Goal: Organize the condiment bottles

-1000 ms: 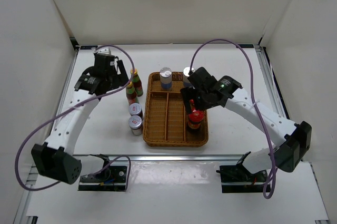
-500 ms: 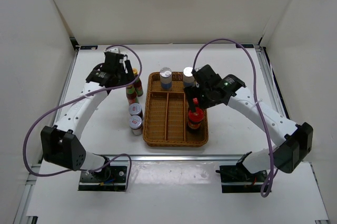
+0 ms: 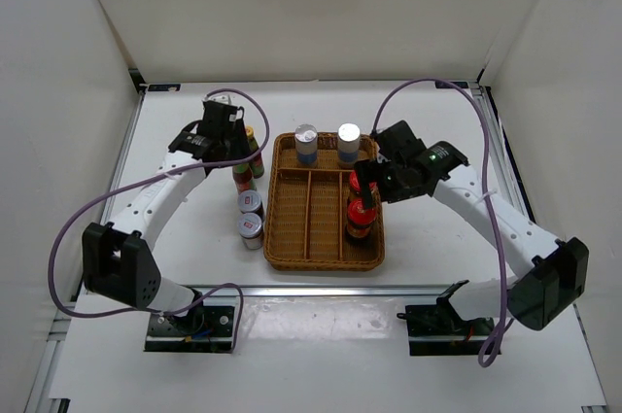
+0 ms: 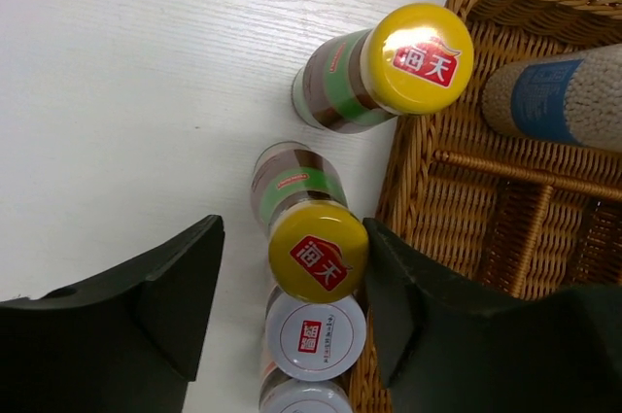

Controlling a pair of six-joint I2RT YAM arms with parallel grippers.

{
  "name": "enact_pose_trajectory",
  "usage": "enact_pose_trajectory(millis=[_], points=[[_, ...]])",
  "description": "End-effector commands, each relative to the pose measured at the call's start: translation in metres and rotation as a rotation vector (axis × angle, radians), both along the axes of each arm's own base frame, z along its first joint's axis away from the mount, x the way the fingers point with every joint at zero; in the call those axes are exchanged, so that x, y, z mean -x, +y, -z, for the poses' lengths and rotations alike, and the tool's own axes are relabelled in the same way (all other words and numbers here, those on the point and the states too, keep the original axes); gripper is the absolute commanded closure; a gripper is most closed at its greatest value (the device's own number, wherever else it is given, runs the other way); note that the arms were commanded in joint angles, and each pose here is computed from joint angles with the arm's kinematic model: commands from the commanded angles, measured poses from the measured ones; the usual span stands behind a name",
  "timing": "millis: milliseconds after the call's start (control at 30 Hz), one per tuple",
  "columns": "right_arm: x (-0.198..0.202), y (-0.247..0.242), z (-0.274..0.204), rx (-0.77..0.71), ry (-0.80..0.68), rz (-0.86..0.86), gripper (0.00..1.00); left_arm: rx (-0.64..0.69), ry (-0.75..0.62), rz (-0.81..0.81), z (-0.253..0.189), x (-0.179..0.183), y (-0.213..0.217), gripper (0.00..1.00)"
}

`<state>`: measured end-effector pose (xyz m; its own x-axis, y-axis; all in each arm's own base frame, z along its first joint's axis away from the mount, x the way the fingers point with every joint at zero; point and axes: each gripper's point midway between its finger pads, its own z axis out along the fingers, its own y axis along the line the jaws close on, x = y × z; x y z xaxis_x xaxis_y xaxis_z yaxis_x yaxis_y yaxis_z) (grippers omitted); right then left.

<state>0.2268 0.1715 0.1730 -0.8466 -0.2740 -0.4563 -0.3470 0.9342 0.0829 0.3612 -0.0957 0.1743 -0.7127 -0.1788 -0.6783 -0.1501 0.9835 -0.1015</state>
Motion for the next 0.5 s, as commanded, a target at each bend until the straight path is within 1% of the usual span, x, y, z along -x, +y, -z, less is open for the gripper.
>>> enact_pose_trajectory(millis=[0,100,200,333,367,400,433,467], points=[[0.009,0.002,-0.004,-0.042,0.000,-0.023,0.00,-0.015,-0.049,0.001,-0.007,-0.003,0.004,0.33],[0.014,0.000,0.000,-0.045,0.010,-0.027,0.00,-0.021,-0.055,0.023,-0.008,-0.005,0.002,0.46],[0.020,-0.007,0.004,-0.037,0.021,-0.018,0.00,-0.016,-0.072,0.037,-0.014,-0.010,-0.001,0.52],[0.026,-0.011,0.012,-0.028,0.040,-0.009,0.00,-0.020,-0.081,0.043,-0.017,-0.012,-0.001,0.65],[0.031,-0.013,0.017,-0.026,0.056,-0.013,0.00,-0.028,-0.089,0.053,-0.021,-0.011,0.000,0.73],[0.030,-0.012,0.019,-0.028,0.054,-0.013,0.00,-0.035,-0.089,0.060,-0.021,-0.011,0.000,0.76],[0.030,-0.012,0.019,-0.028,0.054,-0.013,0.00,-0.040,-0.120,0.045,-0.034,-0.009,0.004,0.79],[0.032,-0.014,0.023,-0.020,0.065,-0.013,0.00,-0.055,-0.132,0.045,-0.041,-0.008,0.008,0.86]])
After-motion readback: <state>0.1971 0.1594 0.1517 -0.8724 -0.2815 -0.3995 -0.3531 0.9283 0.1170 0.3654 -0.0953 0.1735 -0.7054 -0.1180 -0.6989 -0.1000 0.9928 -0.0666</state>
